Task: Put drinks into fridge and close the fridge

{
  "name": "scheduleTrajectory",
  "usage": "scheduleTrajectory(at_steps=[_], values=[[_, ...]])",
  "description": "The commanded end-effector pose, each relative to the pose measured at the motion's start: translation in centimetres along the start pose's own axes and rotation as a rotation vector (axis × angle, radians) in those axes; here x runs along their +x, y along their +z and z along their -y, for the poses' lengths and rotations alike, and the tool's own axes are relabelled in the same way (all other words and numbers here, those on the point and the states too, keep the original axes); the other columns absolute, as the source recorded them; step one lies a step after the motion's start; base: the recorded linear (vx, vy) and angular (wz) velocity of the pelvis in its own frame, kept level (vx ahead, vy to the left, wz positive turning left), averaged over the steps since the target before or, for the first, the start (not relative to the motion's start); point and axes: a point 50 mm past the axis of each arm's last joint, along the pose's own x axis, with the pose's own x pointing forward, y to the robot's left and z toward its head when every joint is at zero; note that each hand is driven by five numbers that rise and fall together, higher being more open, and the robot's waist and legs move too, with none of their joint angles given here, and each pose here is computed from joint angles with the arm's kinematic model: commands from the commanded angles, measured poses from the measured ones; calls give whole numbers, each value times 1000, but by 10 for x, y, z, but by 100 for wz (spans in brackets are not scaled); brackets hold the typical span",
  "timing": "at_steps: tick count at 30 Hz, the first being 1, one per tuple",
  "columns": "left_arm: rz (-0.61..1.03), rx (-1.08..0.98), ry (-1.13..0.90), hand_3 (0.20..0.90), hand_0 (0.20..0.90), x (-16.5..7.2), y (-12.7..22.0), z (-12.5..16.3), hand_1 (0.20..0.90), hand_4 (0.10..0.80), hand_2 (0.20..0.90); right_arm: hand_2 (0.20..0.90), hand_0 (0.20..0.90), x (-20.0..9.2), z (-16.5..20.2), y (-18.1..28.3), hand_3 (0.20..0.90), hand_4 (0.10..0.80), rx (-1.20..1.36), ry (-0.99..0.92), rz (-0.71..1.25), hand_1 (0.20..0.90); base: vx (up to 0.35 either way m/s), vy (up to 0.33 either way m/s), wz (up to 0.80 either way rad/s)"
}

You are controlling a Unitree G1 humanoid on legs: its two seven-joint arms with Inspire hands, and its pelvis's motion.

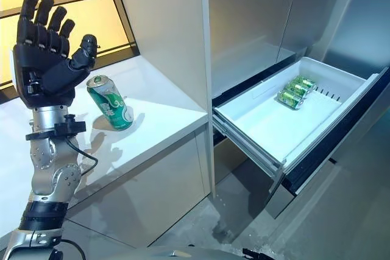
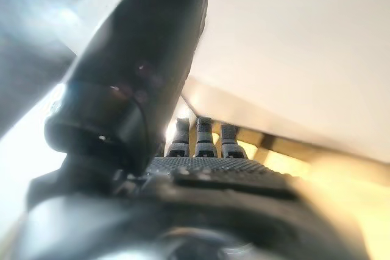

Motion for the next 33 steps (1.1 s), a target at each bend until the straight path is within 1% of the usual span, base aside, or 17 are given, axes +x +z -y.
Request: scheduleTrajectory(at_steps=[1,4,12,20,33], values=[[170,-9,2,900,900,20,30,-7,900,800,900,900,900,4,-10,25,900,800,-30,40,56,900,0,0,0],[135,-14,12,900,900,19,24,-9,900,800,900,900,900,4,-10,27,900,800,-33,41,57,900,0,0,0],[66,52,40,900,900,17,12,-17,900,800,900,900,900,3,-9,29,900,800,-43,40,54,900,0,0,0],[-9,94,29,900,900,14,1,-20,900,800,900,900,900,3,-7,30,900,800,-45,37,51,900,0,0,0],[-60,190,60,900,900,15,-5,-30,900,800,900,900,900,1,-3,28,900,800,-43,31,45,900,1,1,0]])
